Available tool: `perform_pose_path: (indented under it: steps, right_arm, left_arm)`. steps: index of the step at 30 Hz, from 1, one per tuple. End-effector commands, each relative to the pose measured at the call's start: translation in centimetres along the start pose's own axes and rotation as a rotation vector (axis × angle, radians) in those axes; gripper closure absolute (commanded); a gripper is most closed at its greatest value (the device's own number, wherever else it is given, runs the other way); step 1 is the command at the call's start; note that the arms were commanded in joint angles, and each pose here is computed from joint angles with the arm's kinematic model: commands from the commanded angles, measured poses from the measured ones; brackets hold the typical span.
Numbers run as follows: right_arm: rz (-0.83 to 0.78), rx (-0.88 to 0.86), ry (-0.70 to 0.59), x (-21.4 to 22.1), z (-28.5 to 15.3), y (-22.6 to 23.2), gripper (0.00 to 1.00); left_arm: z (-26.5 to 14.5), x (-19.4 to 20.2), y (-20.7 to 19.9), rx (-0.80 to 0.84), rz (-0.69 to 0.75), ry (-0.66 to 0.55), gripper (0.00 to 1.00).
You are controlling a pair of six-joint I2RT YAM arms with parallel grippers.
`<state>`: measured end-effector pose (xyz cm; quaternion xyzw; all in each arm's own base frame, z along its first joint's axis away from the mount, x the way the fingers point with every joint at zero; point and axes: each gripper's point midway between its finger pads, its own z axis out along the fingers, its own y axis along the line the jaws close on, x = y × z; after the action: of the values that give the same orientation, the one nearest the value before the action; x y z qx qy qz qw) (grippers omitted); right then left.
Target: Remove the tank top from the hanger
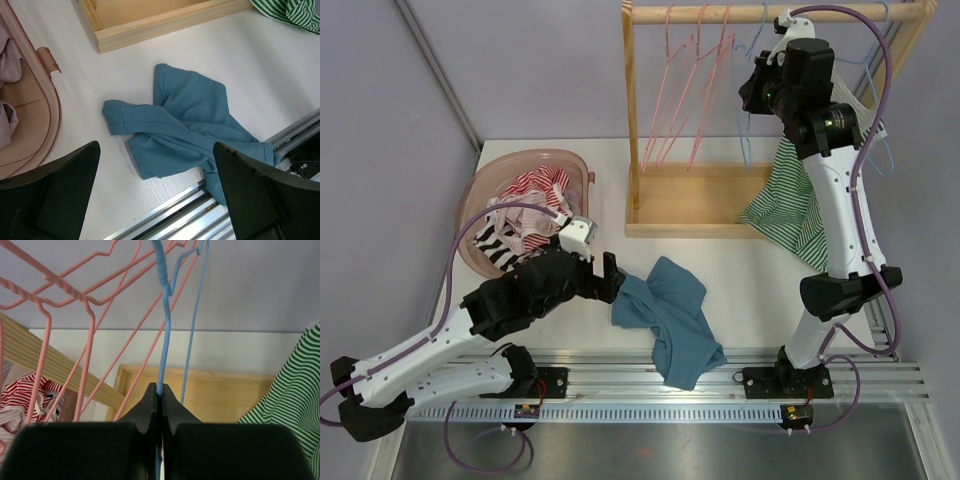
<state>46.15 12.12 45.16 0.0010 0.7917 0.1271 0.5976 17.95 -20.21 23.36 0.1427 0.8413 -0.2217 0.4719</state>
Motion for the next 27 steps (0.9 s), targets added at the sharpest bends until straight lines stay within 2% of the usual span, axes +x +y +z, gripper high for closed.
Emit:
perform_pose_path:
  steps: [1,13,14,17,21,23,24,27]
  right_arm:
    - [-0.032,-0.026,-0.002,-0.1,-0.3,1.6,1.0]
    - [-0.054,-0.003,0.031,1.1,0.5,2.4,1.0]
    - [-0.056,0.004,0.031,1.1,0.3,2.2,0.89]
    - [-0.063,0.039,-0.004,0.6,-1.0,1.4,0.47]
    - [-0.065,0.112,-0.053,0.0,-3.9,-0.4,0.16]
    - [-0.059,0.151,-0.077,-0.3,-6.2,-1.4,0.1]
    - [-0.055,0.16,-0.085,-0.4,-7.0,-1.6,0.02]
    - [-0.034,0.174,-0.141,-1.0,-11.7,-2.5,0.01]
  left_arm:
    - [0.4,-0.4,-1.6,0.049,0.002,-0.008,0.01]
    - [4.4,2.2,-7.6,0.14,0.04,0.064,0.01]
    - [5.1,2.9,-8.2,0.149,0.05,0.083,0.01]
    - [6.6,4.5,-9.7,0.166,0.074,0.123,0.01]
    - [8.5,6.5,-10.8,0.157,0.105,0.175,0.01]
    - [9.2,7.3,-11.3,0.155,0.117,0.196,0.01]
    - [9.5,7.8,-11.5,0.153,0.122,0.205,0.01]
    - [10.8,9.6,-12.3,0.158,0.136,0.252,0.01]
